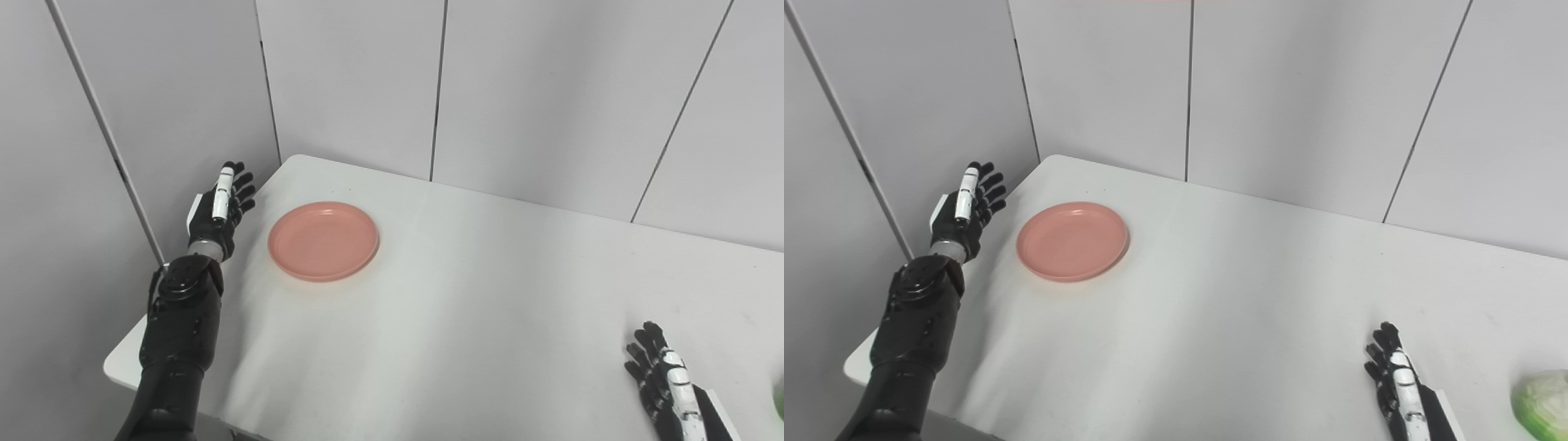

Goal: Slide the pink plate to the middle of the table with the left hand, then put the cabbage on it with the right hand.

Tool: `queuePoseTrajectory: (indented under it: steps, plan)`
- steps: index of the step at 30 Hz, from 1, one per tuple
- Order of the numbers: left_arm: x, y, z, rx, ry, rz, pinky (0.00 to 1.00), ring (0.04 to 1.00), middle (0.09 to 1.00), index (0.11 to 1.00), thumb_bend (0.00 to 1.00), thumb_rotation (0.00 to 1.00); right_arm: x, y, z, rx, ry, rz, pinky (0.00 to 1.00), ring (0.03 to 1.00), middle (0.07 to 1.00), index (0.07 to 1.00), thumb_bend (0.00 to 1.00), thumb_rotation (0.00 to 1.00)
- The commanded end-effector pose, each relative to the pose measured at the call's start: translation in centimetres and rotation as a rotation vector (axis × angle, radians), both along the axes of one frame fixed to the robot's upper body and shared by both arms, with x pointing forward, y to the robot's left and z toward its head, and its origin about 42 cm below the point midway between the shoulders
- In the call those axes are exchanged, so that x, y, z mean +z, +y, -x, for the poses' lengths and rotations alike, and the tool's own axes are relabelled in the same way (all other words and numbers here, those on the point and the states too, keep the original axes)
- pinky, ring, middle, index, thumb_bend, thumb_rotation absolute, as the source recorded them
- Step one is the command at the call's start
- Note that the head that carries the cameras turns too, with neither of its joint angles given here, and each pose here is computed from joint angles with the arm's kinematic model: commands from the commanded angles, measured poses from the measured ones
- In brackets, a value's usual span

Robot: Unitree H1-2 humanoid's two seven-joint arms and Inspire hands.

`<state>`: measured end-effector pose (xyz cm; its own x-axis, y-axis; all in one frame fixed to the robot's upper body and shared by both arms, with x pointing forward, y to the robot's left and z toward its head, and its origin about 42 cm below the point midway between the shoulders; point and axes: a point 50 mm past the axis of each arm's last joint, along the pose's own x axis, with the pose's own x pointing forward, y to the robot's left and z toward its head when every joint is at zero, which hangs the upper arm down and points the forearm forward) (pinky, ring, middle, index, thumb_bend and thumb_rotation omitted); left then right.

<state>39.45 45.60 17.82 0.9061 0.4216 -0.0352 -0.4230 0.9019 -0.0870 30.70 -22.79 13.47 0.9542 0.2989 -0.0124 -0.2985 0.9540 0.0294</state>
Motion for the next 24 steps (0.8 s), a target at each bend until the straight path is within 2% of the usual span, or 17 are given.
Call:
queuePoseTrajectory:
  steps: [1,16,24]
  plan:
    - [3.2,1.0,-1.5,0.013,-0.083,-0.045,0.92,0.916,0.906,0.892,0.4,1.0,0.5,-0.1,0.0,0.003,-0.002,0.01,1.0,1.0,1.0,1.0,0.17,1.0]
    - [0.1,0.5,-2.3,-0.001,-0.01,-0.001,0.91,0.902,0.893,0.885,0.38,1.0,0.6,0.0,0.1,-0.002,-0.007,0.026,1.0,1.0,1.0,1.0,0.17,1.0]
    - [-2.0,-0.6,-2.5,-0.022,0.064,0.004,0.9,0.906,0.902,0.89,0.37,1.0,0.8,0.1,0.2,-0.003,-0.007,0.03,1.0,1.0,1.0,1.0,0.17,1.0]
